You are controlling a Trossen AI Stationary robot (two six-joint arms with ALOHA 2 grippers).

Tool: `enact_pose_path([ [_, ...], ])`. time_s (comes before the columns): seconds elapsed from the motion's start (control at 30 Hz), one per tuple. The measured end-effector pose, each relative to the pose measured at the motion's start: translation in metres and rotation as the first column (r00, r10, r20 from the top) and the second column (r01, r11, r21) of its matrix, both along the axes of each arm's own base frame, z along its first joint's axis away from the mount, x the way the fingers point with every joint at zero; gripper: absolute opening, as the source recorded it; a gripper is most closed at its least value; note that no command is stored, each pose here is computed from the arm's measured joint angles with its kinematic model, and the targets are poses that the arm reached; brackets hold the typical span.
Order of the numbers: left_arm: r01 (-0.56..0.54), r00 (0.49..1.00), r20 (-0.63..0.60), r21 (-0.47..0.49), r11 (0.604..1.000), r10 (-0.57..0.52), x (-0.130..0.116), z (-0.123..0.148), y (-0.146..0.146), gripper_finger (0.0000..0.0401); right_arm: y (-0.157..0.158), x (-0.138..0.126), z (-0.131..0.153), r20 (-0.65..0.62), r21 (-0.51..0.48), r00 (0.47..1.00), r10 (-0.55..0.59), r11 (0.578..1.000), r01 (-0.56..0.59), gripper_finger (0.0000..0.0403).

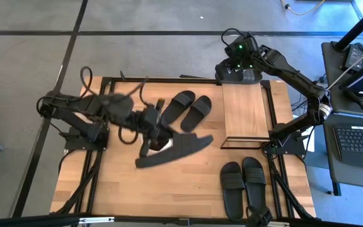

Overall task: Pick and place slides into the shelf
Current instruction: Put the black slide on the shelf

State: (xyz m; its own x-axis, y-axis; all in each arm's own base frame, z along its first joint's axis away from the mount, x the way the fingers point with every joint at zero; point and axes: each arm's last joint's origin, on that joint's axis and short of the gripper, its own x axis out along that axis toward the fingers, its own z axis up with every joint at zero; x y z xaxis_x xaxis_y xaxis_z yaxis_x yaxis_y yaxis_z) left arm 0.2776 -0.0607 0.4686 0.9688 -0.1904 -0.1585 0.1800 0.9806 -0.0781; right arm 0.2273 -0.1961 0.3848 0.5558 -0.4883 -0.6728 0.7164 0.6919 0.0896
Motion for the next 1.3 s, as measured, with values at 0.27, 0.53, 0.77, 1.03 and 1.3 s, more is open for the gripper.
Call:
enact_pose_path([
  [0.27,-0.052,0.996,0.088,0.195,0.98,0.035,0.008,0.005,0.061,0.0002,0.007,-0.005,-0.008,-0.034,0.143,0.999,0.007,0.99,-0.002,0.022],
  [0.53,-0.072,0.984,0.177,0.267,0.961,0.025,0.009,0.009,0.113,0.0002,0.021,-0.021,0.005,0.014,0.187,0.998,-0.066,0.98,0.062,0.022],
  [0.77,-0.094,0.993,0.108,0.393,0.915,0.056,0.034,-0.017,0.149,0.0003,0.05,-0.055,0.042,0.203,0.159,0.97,-0.131,0.982,0.1,0.022],
  [1.03,-0.14,0.989,0.127,0.58,0.803,0.08,0.061,-0.042,0.185,0.0003,0.074,-0.082,0.061,0.305,0.166,0.938,-0.166,0.979,0.119,0.022],
  [1.3,-0.204,0.977,0.181,0.658,0.725,0.111,0.085,-0.063,0.215,0.0002,0.075,-0.081,0.057,0.292,0.221,0.935,-0.2,0.966,0.137,0.022],
])
